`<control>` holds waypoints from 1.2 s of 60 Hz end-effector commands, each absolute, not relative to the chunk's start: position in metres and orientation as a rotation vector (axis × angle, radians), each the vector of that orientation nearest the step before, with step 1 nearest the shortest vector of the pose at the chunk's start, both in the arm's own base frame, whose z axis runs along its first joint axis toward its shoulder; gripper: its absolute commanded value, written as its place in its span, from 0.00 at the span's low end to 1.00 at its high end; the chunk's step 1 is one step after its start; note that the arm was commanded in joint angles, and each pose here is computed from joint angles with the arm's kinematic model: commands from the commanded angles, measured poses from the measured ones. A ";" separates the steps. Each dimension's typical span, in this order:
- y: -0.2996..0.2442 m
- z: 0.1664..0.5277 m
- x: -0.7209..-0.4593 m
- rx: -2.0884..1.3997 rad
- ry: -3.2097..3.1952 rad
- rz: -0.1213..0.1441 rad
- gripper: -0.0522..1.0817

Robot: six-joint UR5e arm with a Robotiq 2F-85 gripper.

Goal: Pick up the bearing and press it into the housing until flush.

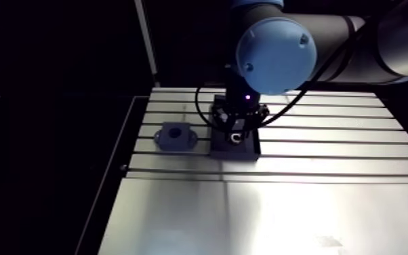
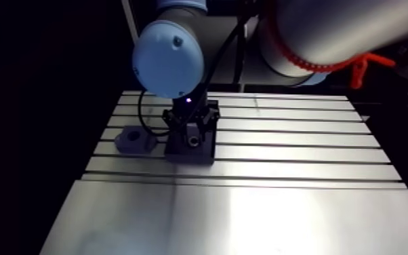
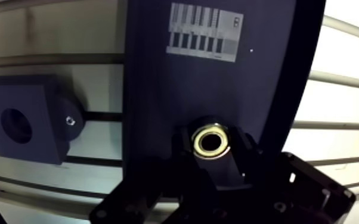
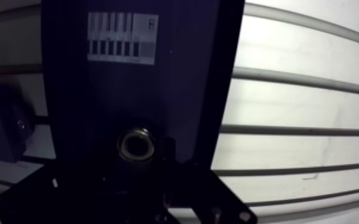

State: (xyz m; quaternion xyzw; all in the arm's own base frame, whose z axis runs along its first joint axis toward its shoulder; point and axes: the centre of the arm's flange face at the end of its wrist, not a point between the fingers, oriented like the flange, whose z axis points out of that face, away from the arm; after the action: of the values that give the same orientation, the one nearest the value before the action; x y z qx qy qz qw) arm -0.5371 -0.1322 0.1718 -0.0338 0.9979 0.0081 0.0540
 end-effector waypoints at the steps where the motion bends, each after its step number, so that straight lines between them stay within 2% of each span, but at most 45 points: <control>1: -0.132 0.183 -0.538 -0.105 3.050 0.022 0.56; 5: -0.132 0.188 -0.538 -0.115 3.056 0.022 0.57; 17: -0.130 0.195 -0.536 -0.118 3.052 0.047 0.58; 24: -0.130 0.203 -0.536 -0.118 3.060 0.048 0.58; 32: -0.131 0.215 -0.537 -0.105 3.058 0.046 0.59; 44: -0.137 0.231 -0.540 -0.115 3.078 0.025 0.60; 72: -0.151 0.249 -0.549 -0.104 3.059 0.020 0.64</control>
State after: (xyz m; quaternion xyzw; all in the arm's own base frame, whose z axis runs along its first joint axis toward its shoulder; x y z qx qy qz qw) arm -0.5442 -0.1446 0.2394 -0.0361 0.9986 0.0076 0.0383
